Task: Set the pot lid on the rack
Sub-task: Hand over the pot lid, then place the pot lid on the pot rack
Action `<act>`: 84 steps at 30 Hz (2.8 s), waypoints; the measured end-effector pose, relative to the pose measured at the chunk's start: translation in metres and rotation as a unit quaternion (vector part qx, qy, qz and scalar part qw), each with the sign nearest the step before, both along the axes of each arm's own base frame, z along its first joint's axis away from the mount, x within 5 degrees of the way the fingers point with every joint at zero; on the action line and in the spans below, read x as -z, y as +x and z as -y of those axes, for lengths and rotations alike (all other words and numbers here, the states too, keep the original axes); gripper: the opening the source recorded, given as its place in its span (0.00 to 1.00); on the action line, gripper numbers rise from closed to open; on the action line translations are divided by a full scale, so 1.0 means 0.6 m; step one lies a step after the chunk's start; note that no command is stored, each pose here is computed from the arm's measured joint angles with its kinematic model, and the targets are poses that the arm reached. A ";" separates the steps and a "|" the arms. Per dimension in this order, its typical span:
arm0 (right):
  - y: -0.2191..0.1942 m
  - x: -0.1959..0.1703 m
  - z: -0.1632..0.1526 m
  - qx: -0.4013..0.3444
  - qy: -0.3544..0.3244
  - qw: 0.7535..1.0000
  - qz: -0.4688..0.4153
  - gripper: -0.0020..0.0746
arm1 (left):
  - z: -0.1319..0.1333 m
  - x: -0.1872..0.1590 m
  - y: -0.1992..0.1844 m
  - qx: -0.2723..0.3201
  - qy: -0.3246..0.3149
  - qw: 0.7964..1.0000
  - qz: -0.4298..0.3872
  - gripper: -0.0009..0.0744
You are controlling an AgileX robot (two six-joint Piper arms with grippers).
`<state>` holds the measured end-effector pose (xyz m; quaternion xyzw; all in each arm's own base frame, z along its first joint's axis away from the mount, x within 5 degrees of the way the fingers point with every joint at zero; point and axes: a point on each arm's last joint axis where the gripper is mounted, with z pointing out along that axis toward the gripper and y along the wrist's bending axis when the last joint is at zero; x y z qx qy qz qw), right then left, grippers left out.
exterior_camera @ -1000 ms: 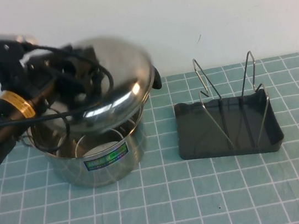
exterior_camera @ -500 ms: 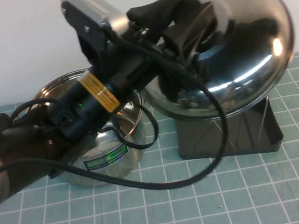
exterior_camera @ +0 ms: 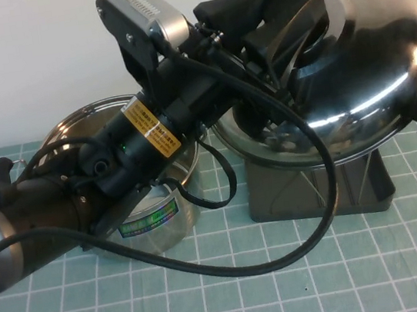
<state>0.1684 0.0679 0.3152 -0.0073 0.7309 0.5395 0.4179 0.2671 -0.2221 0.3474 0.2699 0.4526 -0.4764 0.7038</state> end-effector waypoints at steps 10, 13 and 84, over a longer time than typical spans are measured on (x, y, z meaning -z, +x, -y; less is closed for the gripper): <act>0.067 -0.048 -0.008 -0.070 0.002 0.996 0.048 0.32 | 0.002 0.001 -0.004 0.026 -0.005 0.999 -0.020 0.45; 0.062 -0.066 -0.012 -0.098 0.001 0.992 0.083 0.19 | 0.003 0.004 -0.002 0.028 -0.006 0.999 -0.038 0.44; 0.341 0.064 -0.023 -0.077 -0.111 0.989 0.066 0.73 | -0.145 -0.003 -0.006 -0.325 0.259 0.862 -0.289 0.01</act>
